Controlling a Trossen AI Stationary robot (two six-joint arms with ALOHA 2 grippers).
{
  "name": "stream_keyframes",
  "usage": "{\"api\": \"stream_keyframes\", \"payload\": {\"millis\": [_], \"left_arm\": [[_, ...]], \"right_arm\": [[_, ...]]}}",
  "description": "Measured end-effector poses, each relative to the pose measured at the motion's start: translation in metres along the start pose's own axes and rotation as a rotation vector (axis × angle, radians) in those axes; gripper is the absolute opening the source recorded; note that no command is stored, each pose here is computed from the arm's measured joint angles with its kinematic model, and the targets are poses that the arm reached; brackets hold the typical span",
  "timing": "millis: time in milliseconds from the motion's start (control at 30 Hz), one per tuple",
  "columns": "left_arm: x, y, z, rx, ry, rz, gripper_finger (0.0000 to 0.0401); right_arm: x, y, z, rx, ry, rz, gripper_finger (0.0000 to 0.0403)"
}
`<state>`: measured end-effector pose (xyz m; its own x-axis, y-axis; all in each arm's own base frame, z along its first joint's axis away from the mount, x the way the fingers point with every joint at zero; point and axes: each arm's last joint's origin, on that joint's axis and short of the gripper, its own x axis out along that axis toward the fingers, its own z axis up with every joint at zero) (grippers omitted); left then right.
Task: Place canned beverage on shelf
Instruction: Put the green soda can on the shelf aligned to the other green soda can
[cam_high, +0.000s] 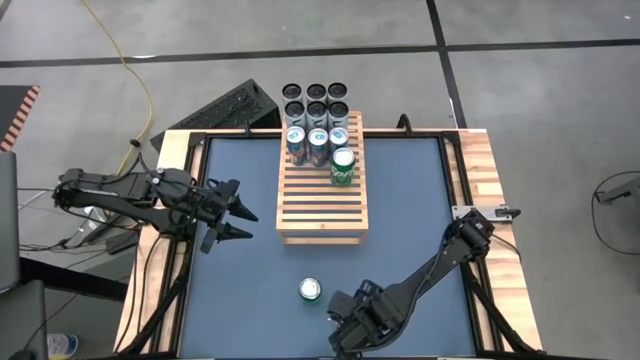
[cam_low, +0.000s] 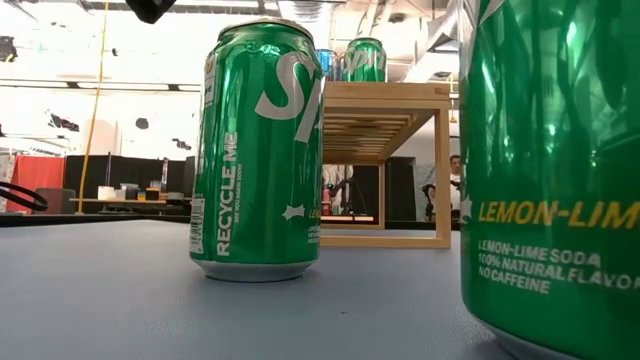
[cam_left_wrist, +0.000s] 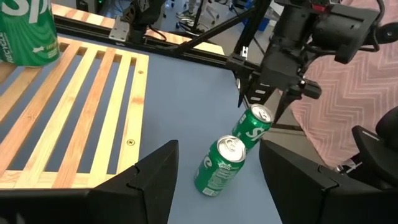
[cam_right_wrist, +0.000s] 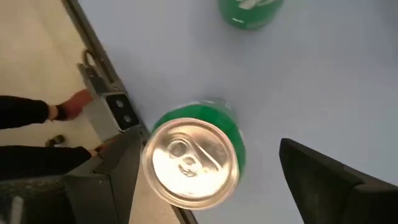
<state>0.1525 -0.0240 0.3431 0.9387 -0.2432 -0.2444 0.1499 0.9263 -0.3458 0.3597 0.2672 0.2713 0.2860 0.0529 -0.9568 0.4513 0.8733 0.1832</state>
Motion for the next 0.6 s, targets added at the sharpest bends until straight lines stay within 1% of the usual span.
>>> {"api": "stream_keyframes", "payload": {"millis": [100,233,367,600], "left_arm": [[0.0000,0.0000,-0.0001,0.000,0.001,0.000,0.0212],[0.0000,0.0002,-0.0006,-0.001,0.006,0.002,0.0212],[0.0000,0.0012,-0.0013,-0.002,0.007,0.030,0.0212],[-0.0001,0.0015,-0.0014,0.012,0.007,0.038,0.0212]], "right_arm": [[0.0042,0.0012,0.0001,0.003,-0.007,0.018,0.0324],[0.0063,-0.0001,-0.0011,-0.009,0.008,0.004,0.0324],[0.0064,-0.0035,0.0008,-0.007,0.016,-0.018,0.0324],[0.0065,-0.0011,0.0023,-0.003,-0.004,0.005,0.0324]]}}
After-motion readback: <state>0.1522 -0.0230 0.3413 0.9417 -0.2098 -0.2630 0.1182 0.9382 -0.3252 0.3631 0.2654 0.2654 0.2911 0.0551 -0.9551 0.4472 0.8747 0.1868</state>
